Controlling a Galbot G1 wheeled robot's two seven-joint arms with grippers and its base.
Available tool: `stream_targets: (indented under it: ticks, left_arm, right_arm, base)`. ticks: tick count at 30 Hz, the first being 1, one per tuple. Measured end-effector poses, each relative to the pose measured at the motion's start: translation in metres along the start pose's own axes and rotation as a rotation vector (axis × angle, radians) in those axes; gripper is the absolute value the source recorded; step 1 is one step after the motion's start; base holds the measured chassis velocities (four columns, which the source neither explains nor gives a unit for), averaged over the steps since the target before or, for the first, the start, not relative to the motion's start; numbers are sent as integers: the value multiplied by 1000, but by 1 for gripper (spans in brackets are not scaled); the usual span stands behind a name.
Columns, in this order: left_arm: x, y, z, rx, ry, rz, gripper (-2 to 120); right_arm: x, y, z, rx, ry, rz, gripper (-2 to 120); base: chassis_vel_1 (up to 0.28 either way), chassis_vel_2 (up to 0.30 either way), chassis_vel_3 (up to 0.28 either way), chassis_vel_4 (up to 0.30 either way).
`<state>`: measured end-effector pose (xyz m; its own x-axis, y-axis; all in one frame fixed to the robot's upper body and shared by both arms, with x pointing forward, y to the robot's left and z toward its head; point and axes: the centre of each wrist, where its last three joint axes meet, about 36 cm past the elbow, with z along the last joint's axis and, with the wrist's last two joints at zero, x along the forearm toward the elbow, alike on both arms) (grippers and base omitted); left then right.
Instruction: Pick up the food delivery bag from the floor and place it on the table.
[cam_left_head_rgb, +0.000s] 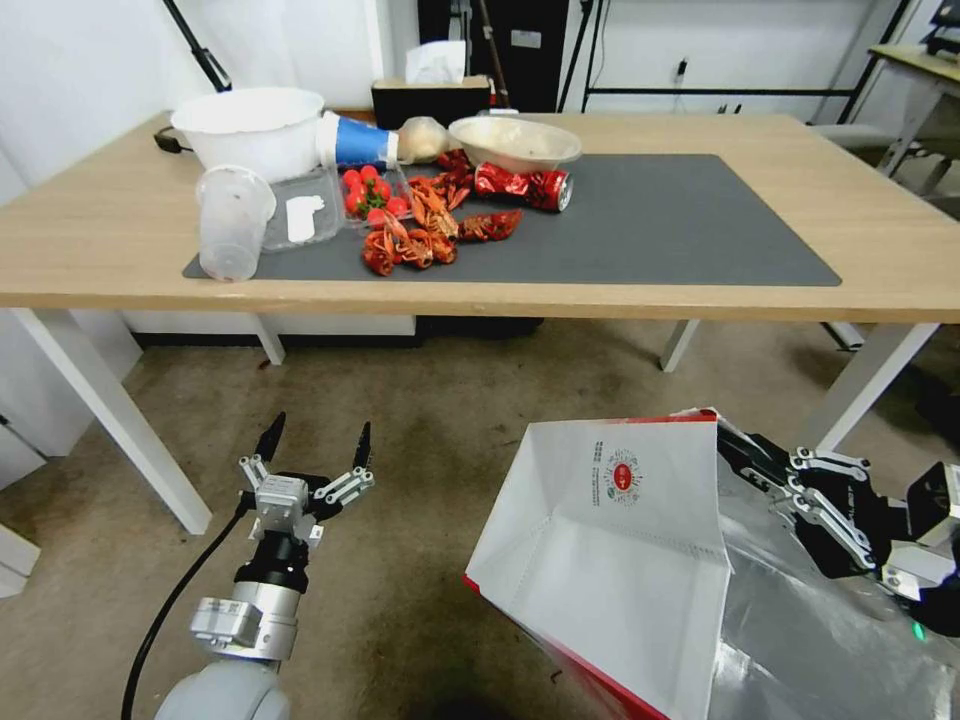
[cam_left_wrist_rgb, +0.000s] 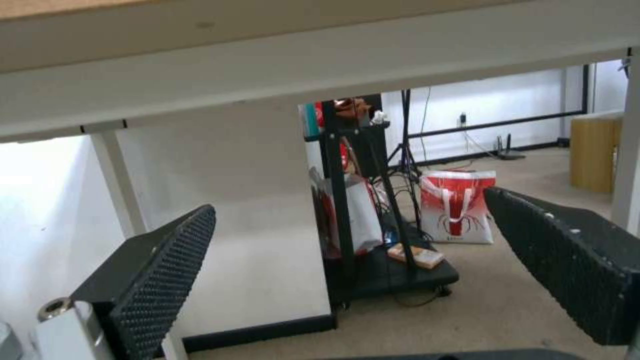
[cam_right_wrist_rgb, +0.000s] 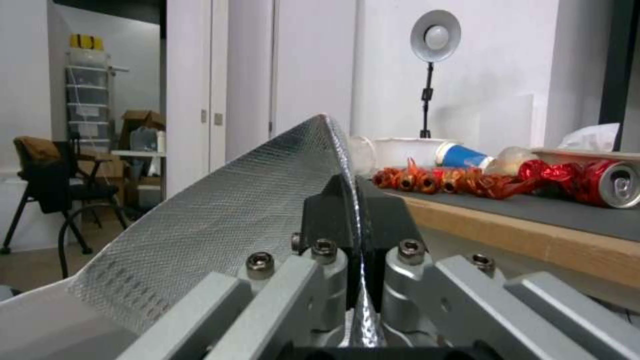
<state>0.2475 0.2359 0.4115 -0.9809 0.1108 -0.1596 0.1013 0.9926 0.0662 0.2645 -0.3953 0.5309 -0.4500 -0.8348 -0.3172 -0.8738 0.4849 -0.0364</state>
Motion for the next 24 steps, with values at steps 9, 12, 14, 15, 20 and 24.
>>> stream_targets:
  ticks: [9,12,14,15,20,24]
  left_arm:
    - [-1,1,0,-3,-1,-5,100]
    - [-1,1,0,-4,-1,-7,100]
    - [-1,2,0,-4,-1,-8,100]
    - [-1,2,0,-4,-1,-10,100]
    - [0,2,-1,-4,-1,-13,100]
    - [-1,2,-2,-4,-4,-13,100]
  right_arm:
    - [2,-2,2,1,-3,5,0]
    - [2,-2,2,1,-3,5,0]
    - [2,-2,2,1,-3,4,0]
    - [2,-2,2,1,-3,4,0]
    - [2,-1,1,3,-3,1,0]
    - [2,-1,1,4,-3,1,0]
  base:
    - [0,0,0,0]
    - [0,0,0,0]
    - [0,0,0,0]
    - [0,0,0,0]
    - [0,0,0,0]
    - [0,0,0,0]
